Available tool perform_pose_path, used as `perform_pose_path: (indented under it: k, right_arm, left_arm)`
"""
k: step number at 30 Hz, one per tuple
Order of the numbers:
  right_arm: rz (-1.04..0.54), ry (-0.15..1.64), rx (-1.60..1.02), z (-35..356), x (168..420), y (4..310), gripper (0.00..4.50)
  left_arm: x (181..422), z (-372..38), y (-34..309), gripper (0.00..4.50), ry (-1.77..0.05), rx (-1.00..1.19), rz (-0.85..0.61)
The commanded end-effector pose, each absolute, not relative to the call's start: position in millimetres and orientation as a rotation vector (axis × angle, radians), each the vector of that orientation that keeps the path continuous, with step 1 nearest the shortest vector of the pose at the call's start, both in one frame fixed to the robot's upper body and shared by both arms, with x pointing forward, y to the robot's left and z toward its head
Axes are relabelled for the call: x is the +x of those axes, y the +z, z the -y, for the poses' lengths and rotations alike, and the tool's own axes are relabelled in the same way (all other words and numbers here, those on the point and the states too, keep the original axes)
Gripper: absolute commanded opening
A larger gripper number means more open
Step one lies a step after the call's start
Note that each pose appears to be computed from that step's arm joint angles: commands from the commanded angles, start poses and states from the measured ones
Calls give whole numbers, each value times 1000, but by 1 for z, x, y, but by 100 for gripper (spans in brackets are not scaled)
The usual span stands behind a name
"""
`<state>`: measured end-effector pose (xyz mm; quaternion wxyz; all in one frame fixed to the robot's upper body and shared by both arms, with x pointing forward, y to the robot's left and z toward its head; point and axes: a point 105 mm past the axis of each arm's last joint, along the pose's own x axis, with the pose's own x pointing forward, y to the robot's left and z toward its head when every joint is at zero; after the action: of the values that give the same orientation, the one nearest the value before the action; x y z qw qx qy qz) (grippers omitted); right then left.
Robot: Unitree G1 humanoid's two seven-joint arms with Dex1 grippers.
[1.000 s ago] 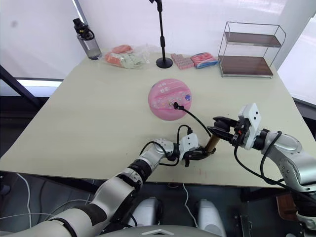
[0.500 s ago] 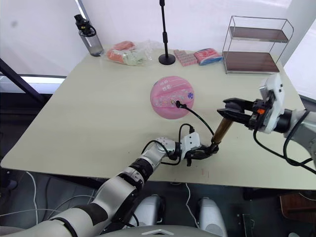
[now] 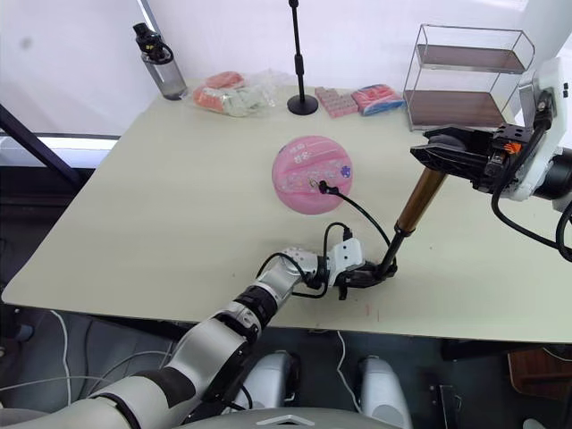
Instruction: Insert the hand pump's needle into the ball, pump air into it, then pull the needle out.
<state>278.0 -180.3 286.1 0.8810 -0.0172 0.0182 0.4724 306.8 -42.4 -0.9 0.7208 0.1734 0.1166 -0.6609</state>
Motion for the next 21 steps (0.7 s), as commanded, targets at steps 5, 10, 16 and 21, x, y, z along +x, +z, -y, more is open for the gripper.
perform_pose_path:
  k: [5,10,16,21]
  right_arm:
    - [-53,936,-59,180,280,250,179]
    - [-83,891,-36,173,288,204,179]
    - [-121,831,7,167,289,144,179]
    - [-194,811,33,163,284,102,179]
  left_arm:
    - [280,9,-60,103,-1453,419,-544]
    - [279,8,-61,103,-1451,419,-546]
    - [279,7,-62,103,-1452,417,-547]
    - [278,9,-61,103,-1455,416,-544]
